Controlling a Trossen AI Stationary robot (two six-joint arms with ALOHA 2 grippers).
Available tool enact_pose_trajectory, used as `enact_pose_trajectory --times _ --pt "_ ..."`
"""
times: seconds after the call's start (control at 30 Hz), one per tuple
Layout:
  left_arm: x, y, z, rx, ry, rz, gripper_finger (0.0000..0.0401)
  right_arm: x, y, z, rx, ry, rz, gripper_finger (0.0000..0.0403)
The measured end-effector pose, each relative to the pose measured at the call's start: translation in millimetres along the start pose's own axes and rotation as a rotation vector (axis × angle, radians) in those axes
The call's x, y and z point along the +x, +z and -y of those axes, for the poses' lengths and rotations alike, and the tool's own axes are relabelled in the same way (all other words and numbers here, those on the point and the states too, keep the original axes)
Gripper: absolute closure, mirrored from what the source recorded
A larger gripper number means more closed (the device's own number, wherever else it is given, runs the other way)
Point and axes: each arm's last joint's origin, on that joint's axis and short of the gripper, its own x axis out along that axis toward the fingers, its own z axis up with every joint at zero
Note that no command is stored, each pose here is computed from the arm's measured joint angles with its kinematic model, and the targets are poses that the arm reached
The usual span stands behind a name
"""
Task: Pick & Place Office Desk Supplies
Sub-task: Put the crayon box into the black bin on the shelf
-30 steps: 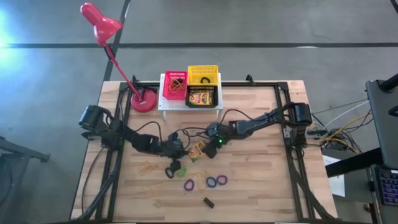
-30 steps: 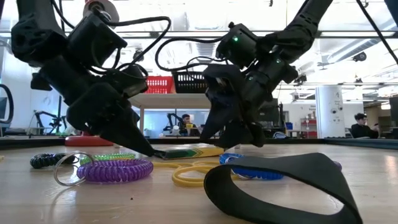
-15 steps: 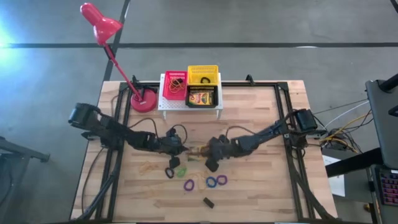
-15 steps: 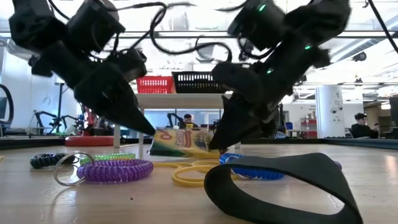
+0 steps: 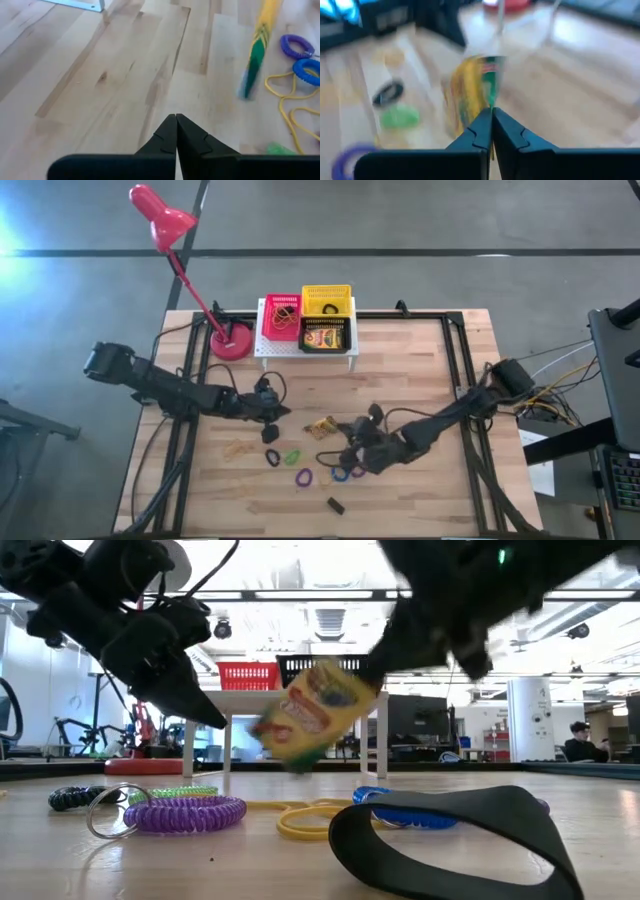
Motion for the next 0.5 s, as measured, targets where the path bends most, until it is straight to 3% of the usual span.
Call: enact_pose_trajectory --times 0.23,0.5 --pt "0.2 -1.4 -0.1 -0.015 -0.015 0.042 0.0397 -25.9 47.9 7.5 0.065 -0.012 0.143 0.0395" --pt "-0.4 6.2 7.5 0.017 -0.065 0.138 0.0397 -26.5 49.4 5.5 0.018 0.167 0.011 0.0395"
